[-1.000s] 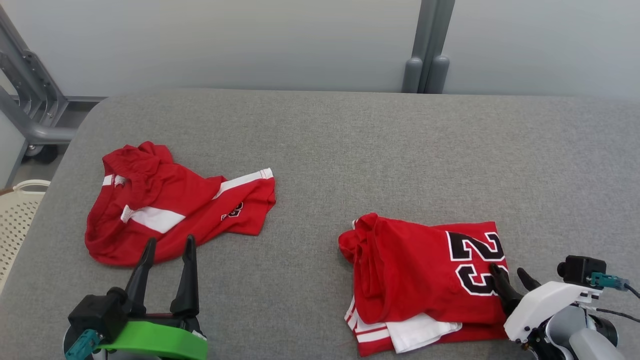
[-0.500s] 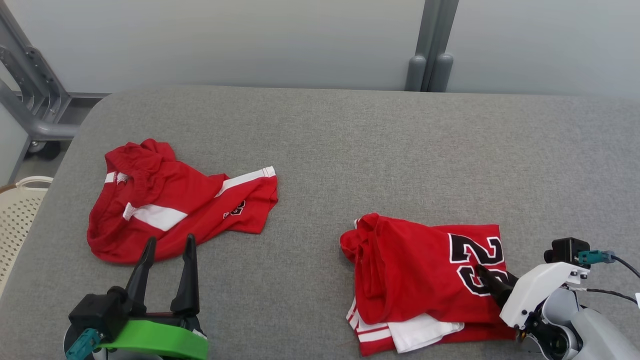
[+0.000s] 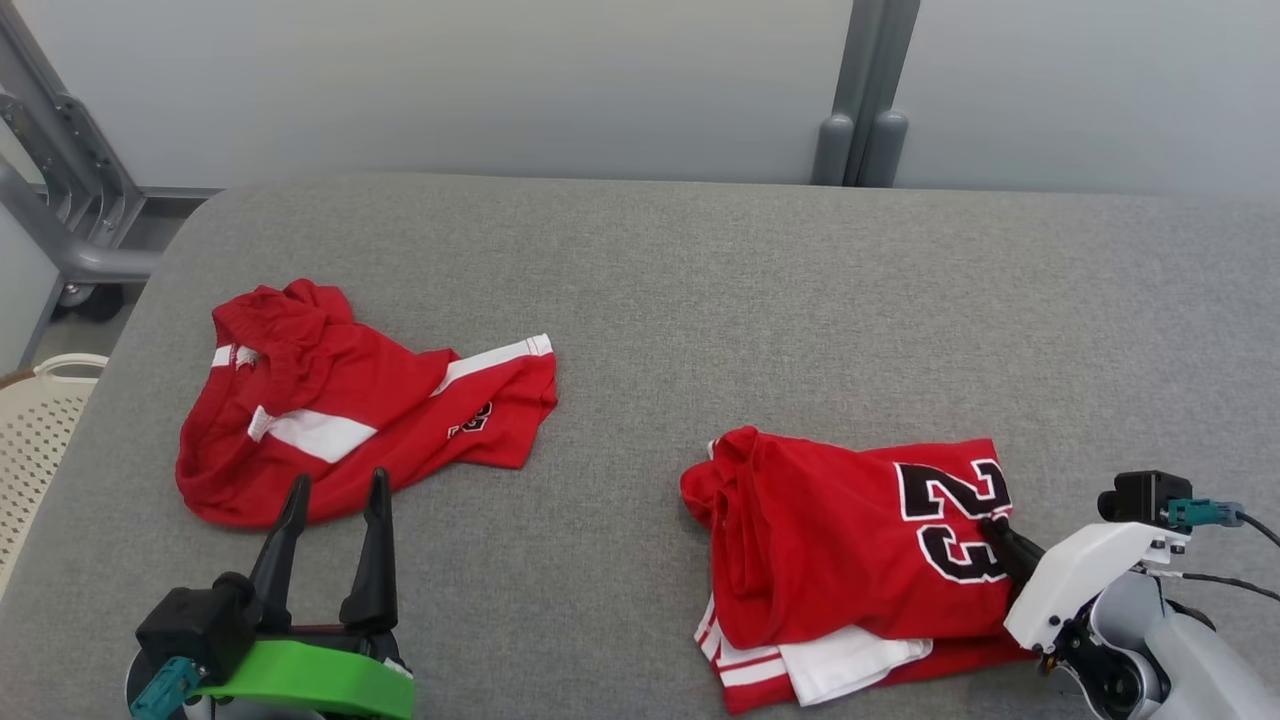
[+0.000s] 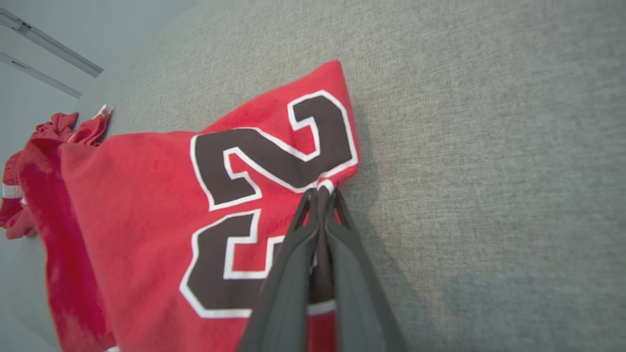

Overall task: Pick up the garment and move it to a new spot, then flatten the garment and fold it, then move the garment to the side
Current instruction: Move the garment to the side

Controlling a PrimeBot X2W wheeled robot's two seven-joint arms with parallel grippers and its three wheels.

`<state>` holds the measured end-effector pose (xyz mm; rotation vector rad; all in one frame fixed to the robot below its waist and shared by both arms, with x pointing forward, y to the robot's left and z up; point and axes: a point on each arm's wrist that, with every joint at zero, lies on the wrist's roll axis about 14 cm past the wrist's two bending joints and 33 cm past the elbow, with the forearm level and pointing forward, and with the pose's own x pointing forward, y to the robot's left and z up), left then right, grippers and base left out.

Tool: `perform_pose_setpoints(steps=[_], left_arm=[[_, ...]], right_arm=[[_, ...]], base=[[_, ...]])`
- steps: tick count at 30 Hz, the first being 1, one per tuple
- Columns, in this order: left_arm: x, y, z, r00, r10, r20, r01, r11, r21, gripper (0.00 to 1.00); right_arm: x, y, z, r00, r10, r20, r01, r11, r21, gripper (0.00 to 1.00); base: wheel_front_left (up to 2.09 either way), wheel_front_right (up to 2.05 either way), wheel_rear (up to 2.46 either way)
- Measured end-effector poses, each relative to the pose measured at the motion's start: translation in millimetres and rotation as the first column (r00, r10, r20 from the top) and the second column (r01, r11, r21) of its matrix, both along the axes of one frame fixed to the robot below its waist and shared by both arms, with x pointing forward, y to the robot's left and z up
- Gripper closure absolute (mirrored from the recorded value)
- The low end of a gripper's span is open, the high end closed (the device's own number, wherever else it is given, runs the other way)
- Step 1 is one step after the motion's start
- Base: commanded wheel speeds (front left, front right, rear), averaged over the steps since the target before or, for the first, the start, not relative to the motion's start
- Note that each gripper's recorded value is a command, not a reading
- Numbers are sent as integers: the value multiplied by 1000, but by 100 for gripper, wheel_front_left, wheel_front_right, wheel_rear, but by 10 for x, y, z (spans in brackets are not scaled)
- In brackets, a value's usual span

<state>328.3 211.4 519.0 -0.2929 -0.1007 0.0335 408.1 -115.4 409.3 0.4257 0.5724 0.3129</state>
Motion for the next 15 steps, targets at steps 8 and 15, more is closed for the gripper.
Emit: perform_pose_setpoints(steps=[8, 15], left_arm=[[34, -50, 17, 1000, -17, 6, 17, 1000, 0, 0], [168, -180, 47, 998, -66, 15, 66, 998, 7, 0]], right_arm=[[144, -67, 283, 992, -15, 123, 15, 1000, 1, 100], [466, -249, 687, 963, -2, 269, 20, 998, -65, 100]], base=[[0, 0, 0], [0, 0, 0]])
